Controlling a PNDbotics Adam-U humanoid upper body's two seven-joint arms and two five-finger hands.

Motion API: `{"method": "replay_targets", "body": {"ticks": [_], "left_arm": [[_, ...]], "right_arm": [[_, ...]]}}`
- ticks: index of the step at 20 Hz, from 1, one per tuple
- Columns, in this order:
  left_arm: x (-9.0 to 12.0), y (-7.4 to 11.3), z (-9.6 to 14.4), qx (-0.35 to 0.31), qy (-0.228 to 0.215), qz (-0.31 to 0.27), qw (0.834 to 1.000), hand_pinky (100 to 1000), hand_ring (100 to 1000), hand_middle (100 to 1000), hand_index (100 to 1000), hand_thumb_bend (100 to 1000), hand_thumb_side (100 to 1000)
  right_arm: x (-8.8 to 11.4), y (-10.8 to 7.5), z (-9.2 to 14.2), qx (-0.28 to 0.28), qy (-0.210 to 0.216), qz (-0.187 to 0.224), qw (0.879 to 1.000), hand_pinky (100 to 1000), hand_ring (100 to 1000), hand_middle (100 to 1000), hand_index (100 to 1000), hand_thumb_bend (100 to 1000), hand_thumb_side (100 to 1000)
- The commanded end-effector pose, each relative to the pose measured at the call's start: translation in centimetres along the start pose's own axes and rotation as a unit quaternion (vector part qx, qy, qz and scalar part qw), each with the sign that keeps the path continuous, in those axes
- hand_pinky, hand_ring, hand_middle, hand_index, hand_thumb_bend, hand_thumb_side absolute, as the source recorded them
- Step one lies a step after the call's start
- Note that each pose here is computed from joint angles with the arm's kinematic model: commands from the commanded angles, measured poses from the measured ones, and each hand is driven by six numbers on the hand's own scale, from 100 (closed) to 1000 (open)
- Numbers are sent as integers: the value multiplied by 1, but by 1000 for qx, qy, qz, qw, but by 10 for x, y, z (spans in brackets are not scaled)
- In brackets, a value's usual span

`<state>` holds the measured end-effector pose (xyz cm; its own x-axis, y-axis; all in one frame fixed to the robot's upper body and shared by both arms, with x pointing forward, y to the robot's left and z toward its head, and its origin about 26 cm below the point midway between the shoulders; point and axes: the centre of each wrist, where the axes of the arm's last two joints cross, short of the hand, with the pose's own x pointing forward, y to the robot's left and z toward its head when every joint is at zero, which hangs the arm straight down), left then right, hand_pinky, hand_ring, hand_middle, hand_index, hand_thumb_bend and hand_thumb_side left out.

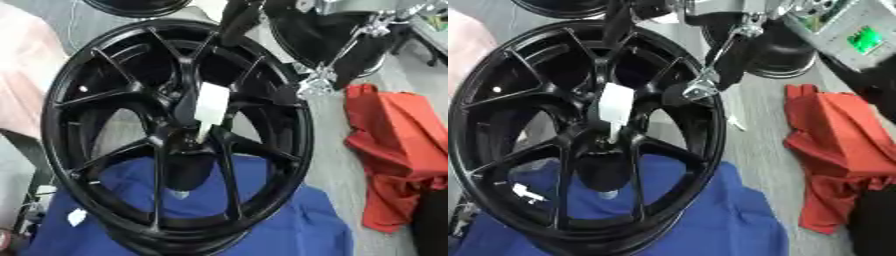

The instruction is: Pull the pin out of the wheel hub.

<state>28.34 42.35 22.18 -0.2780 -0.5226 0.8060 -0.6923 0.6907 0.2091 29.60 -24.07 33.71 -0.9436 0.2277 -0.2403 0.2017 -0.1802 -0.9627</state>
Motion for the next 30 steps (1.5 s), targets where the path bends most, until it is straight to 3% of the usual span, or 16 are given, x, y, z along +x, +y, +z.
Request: {"method": "replay_targets", "body": {"ticks": [1, 16, 30], "left_arm": [[10, 5, -7, -5, -22, -12, 1000, 840, 782, 715, 808, 465, 772], [8, 5, -5, -10, -18, -17, 1000, 841, 783, 714, 807, 457, 777], [11, 4, -5, -10, -21, -18, 1000, 843, 784, 713, 805, 450, 781]], "right_arm": [[3, -13, 1, 27, -10, 19, 999, 859, 849, 798, 848, 467, 221], [13, -51, -31, 82, -63, 59, 993, 850, 837, 792, 840, 477, 186], [18, -42, -46, 131, -74, 55, 987, 839, 826, 778, 833, 477, 152]]}}
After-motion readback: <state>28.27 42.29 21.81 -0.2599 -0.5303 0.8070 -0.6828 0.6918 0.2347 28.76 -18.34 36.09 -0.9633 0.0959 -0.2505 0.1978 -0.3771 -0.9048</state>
